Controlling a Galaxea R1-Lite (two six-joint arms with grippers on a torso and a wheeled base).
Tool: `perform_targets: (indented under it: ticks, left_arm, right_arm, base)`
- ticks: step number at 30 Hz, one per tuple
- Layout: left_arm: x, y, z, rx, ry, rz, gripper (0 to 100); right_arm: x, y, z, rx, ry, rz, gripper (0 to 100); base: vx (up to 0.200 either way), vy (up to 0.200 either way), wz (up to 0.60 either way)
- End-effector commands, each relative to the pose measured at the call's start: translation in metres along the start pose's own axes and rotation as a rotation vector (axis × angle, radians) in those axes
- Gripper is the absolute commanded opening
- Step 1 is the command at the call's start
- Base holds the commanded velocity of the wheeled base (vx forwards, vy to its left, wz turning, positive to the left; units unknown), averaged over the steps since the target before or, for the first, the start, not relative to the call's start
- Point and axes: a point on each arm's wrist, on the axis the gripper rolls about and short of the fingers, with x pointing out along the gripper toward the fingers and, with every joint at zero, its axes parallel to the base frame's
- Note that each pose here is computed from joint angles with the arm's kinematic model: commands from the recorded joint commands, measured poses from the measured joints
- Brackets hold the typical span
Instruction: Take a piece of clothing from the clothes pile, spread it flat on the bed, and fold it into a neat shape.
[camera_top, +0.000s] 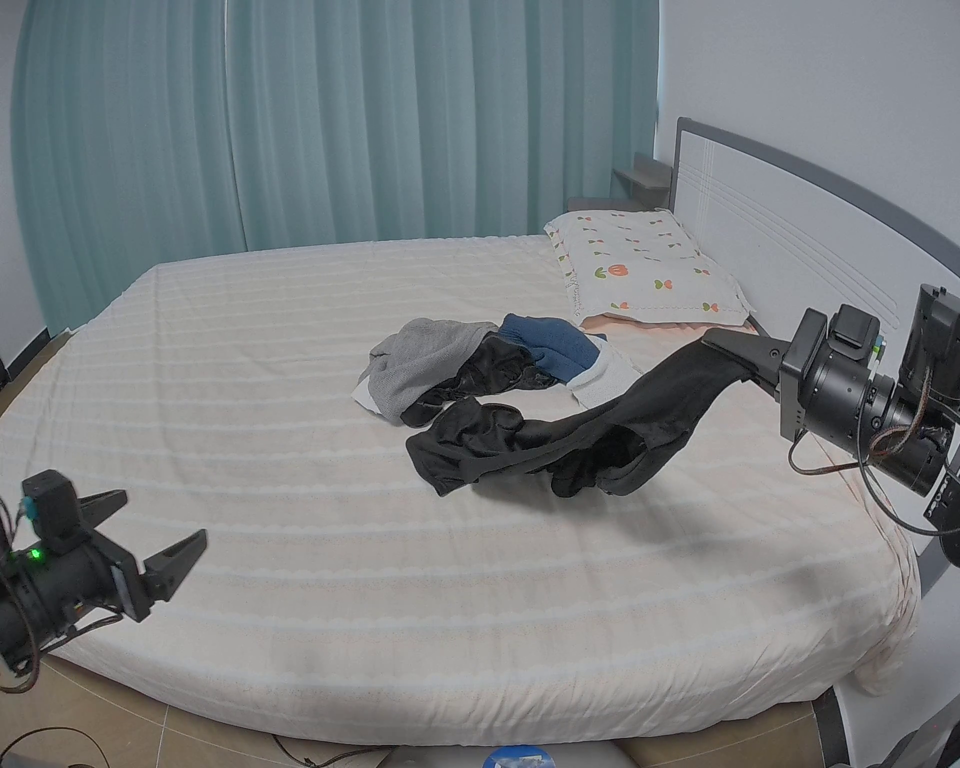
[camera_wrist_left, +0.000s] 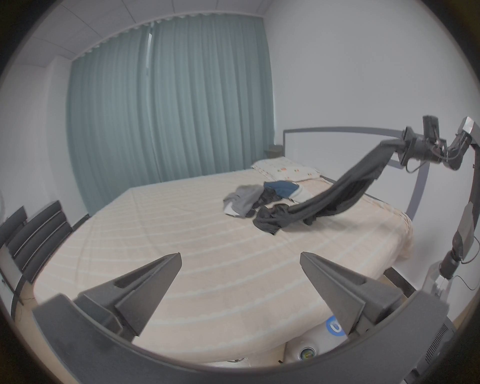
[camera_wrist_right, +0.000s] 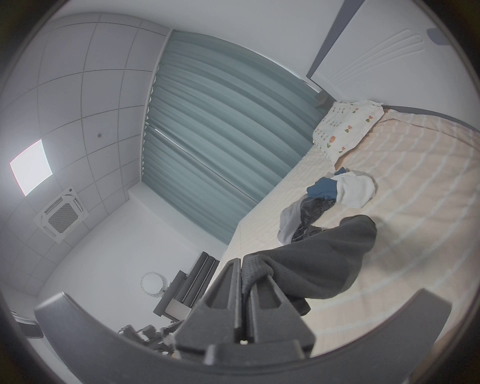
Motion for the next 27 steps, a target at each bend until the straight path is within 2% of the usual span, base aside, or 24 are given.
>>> perform_targets:
  ticks: [1,5,11,20,23,27]
  left_arm:
    - [0.09,-0.048,-0.012,0.003,0.214,-0.137,100]
    - [0.12,-0.068,-0.013,-0.036,0.262,-0.16,100]
    - [0.167,-0.096,-0.017,-0.01,0.294,-0.18,100]
    - [0.221,-0.123,-0.032,0.0,0.249,-0.208,100]
    - [0.245,-0.131,-0.035,0.005,0.219,-0.155,100]
    - [0.263,-0.137,-0.035,0.0,0.206,-0.143,100]
  right_arm:
    - [-0.008,0.029,0.014,-0.038,-0.061,0.084,0]
    - [-0.008,0.029,0.01,-0.086,-0.046,0.072,0]
    - [-0.003,0.028,0.009,-0.109,-0.04,0.068,0]
    - [-0.001,0.042,0.022,-0.137,-0.084,0.111,0]
    - [-0.003,0.044,0.024,-0.141,-0.096,0.124,0]
    - [-0.005,0.045,0.024,-0.142,-0.097,0.128,0]
  base:
    - [0.0,0.0,0.0]
    - [0.0,0.0,0.0]
    - [0.0,0.0,0.0]
    - [0.0,0.0,0.0]
    - [0.0,0.0,0.0]
    - [0.0,0.0,0.0]
